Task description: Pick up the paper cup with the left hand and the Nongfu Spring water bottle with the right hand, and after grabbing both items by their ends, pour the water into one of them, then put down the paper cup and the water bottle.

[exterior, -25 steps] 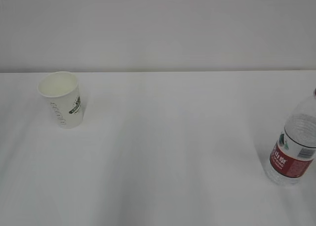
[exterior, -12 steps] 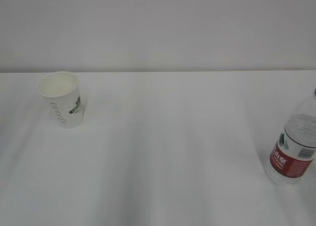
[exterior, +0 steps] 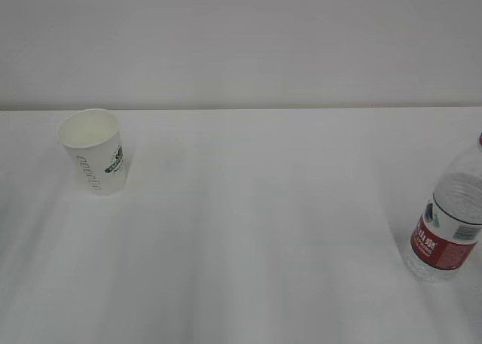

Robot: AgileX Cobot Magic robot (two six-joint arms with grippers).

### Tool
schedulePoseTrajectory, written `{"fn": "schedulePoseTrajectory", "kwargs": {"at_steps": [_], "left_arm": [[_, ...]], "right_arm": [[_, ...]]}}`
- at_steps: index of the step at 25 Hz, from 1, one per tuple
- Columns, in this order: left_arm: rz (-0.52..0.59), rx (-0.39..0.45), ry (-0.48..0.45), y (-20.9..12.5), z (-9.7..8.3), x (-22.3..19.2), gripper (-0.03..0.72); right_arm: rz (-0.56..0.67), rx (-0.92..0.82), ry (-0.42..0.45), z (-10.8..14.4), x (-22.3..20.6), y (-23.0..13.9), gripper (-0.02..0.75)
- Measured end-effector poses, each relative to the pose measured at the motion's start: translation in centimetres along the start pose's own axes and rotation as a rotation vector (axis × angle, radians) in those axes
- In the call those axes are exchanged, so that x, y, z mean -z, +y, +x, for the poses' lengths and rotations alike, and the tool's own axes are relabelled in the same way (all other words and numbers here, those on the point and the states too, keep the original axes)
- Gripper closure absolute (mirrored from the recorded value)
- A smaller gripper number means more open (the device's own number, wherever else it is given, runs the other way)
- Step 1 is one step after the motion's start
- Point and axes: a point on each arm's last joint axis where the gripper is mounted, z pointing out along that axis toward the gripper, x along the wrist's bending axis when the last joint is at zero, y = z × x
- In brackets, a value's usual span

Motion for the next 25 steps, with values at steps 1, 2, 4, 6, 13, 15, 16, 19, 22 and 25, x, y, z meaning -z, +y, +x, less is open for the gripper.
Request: {"fn": "schedulePoseTrajectory", "kwargs": {"at_steps": [1,2,4,6,13,15,16,19,22,25], "left_arm": [[-0.001,0.022,0.013,-0.7,0.2,0.1,0.179],[0.002,0.033,0.022,-1.4,0.4,0.1,0.179],[0.013,0.046,0.034,-2.5,0.5,0.1,0.179],[0.036,0.045,0.031,-3.4,0.4,-0.1,0.179],[0.132,0.002,-0.049,-6.2,-1.1,-0.8,0.179],[0.132,-0.006,-0.054,-6.8,-1.2,-0.6,0.179],[0.130,-0.008,-0.052,-7.1,-1.1,-0.5,0.179],[0.138,-0.015,-0.047,-8.0,-0.9,-0.1,0.179],[0.167,-0.025,-0.045,-9.0,-0.7,0.3,0.179],[0.180,-0.039,-0.049,-9.9,-0.5,1.0,0.179]], "right_arm": [[0.003,-0.007,-0.001,0.0,0.0,-0.1,0.177],[0.006,-0.014,-0.001,0.0,0.0,-0.2,0.177],[0.013,-0.032,-0.003,0.0,0.0,-0.3,0.177],[0.028,-0.061,-0.005,0.0,0.0,-0.6,0.177],[0.109,-0.138,-0.007,0.2,0.4,-4.2,0.178],[0.117,-0.146,-0.008,0.3,0.5,-4.9,0.178],[0.118,-0.148,-0.008,0.3,0.6,-5.1,0.178],[0.128,-0.148,-0.008,0.3,0.7,-5.7,0.178],[0.150,-0.148,-0.008,0.4,0.9,-6.6,0.176],[0.171,-0.150,-0.008,0.5,1.2,-7.7,0.176]]}}
